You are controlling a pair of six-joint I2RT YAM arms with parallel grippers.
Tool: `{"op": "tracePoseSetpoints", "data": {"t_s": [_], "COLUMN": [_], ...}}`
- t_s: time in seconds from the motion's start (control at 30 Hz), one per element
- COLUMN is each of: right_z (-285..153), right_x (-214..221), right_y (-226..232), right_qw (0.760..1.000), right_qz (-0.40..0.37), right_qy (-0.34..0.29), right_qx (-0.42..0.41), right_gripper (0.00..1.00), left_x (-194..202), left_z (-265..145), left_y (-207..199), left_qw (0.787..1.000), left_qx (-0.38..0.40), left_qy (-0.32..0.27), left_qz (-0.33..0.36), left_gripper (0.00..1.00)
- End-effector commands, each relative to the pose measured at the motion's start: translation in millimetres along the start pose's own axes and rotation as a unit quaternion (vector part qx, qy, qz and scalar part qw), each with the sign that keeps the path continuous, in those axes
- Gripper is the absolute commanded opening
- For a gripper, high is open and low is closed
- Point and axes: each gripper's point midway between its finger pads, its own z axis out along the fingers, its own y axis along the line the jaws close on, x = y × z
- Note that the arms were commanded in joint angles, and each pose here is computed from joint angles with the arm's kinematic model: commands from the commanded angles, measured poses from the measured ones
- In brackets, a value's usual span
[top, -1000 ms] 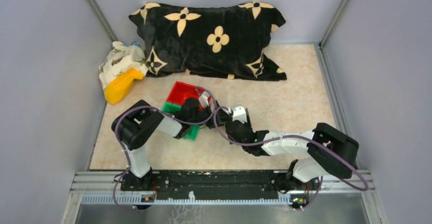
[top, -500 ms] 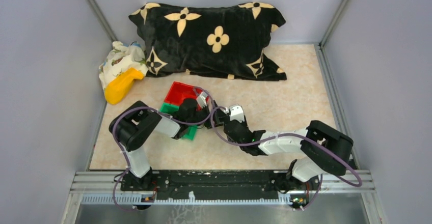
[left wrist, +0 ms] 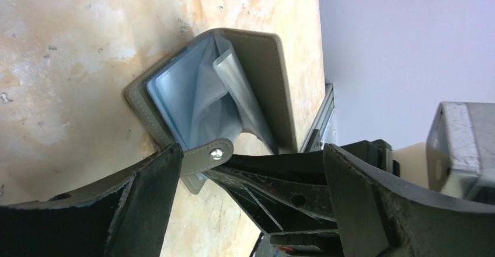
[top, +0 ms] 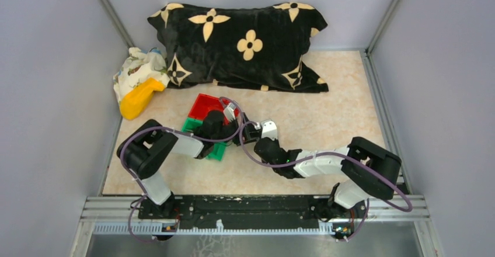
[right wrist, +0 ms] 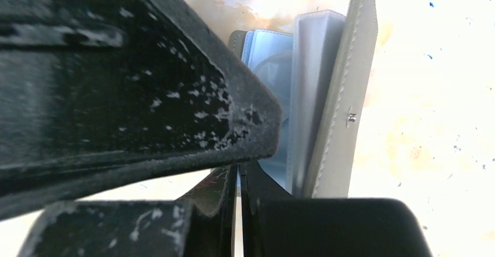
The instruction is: Take the credit cards out of the card holder
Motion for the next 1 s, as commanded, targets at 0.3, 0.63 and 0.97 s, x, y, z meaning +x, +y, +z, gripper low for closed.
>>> {"op": "tracePoseSetpoints", "data": {"t_s": [0.3,0.63,0.97], "right_z": [-12,-34,-41], "right_x": [13,-32,-39], "right_y": [-7,-13,-23], "right_qw": [0.999,0.991,0.985], "right_qz": [0.020,0.105,0.150], "right_qy": [0.028,-0.022,-0.028], "right_qx": [-0.012,-0.076,-0.083], "right_gripper": [0.00,0.00,0.00], "left_x": [-23,-28,-37], "left_z": [-6,-11,-17], "left_y": [-48,-56,-76], "left_qw": [0.998,0.997,0.995], "left_qx": [0.040,0.040,0.059], "left_qy": [-0.012,-0.022,-0.034], "left_qz": [0.050,0.063,0.078], "left_gripper": [0.96,0.96,0.96]}}
